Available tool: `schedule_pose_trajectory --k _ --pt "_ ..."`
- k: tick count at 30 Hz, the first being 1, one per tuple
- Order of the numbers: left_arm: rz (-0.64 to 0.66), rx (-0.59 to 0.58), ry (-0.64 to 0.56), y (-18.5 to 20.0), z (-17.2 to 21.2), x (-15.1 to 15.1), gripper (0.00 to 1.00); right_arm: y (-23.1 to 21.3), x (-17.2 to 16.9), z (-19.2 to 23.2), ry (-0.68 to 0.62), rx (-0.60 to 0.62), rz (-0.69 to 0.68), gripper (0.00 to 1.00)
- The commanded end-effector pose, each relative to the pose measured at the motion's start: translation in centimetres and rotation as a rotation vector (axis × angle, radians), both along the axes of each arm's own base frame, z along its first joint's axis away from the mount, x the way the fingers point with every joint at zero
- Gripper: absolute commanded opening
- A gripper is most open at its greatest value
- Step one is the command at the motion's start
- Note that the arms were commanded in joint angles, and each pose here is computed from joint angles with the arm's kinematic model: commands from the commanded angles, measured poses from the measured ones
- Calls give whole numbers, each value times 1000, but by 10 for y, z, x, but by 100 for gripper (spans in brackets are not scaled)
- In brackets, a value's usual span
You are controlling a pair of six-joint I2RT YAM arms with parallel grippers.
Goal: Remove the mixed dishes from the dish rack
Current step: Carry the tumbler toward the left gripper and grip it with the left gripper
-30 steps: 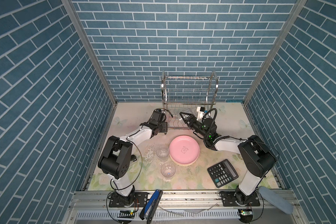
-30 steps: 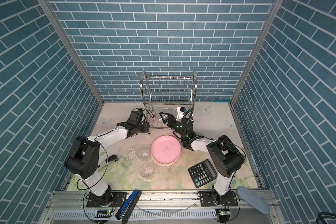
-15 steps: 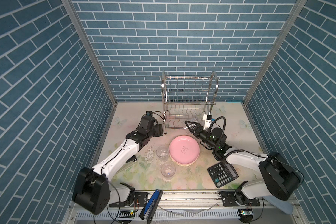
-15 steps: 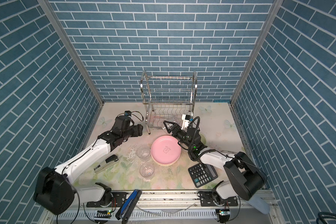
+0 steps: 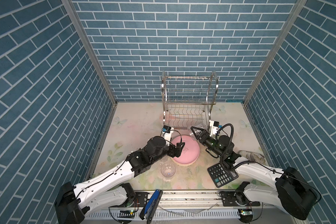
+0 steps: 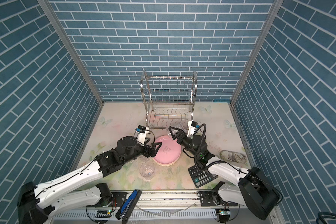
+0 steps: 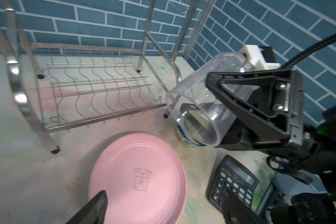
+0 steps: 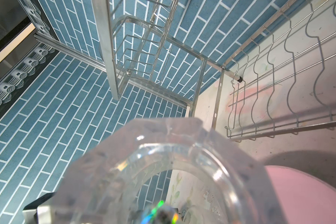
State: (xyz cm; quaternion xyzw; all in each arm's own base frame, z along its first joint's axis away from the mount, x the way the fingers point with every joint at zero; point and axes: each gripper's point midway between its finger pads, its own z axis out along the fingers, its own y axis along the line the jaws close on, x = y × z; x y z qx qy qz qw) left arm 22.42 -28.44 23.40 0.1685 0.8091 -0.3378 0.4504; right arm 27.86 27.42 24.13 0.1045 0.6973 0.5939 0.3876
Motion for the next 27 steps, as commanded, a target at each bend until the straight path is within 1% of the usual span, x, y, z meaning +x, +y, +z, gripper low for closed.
schedule_pose_trajectory --k 1,6,8,10,14,16,17,19,23,27 --pt "-60 -104 -72 -24 25 -5 92 -1 -8 27 -25 120 15 11" --pt "-92 -103 -116 -41 33 -2 90 0 -9 35 -1 184 33 12" --pt "-77 -86 -128 -44 33 5 85 1 -10 39 0 205 43 12" --pt "-76 -80 -143 -50 37 9 74 2 -11 41 4 216 52 12" --pt "-99 -78 -166 -64 45 15 66 3 -12 43 10 227 58 12" --pt "-98 -81 -174 -69 47 19 58 2 -13 45 7 235 59 11" --pt "-95 -86 -181 -70 49 21 52 2 -13 45 7 238 59 11" --pt "-87 -95 -192 -72 52 24 45 2 -13 47 7 245 63 11" --pt "-84 -118 -214 -78 59 28 35 4 -12 46 19 260 70 11" --pt "-97 -160 -222 -85 65 28 31 8 -10 48 28 305 86 11"
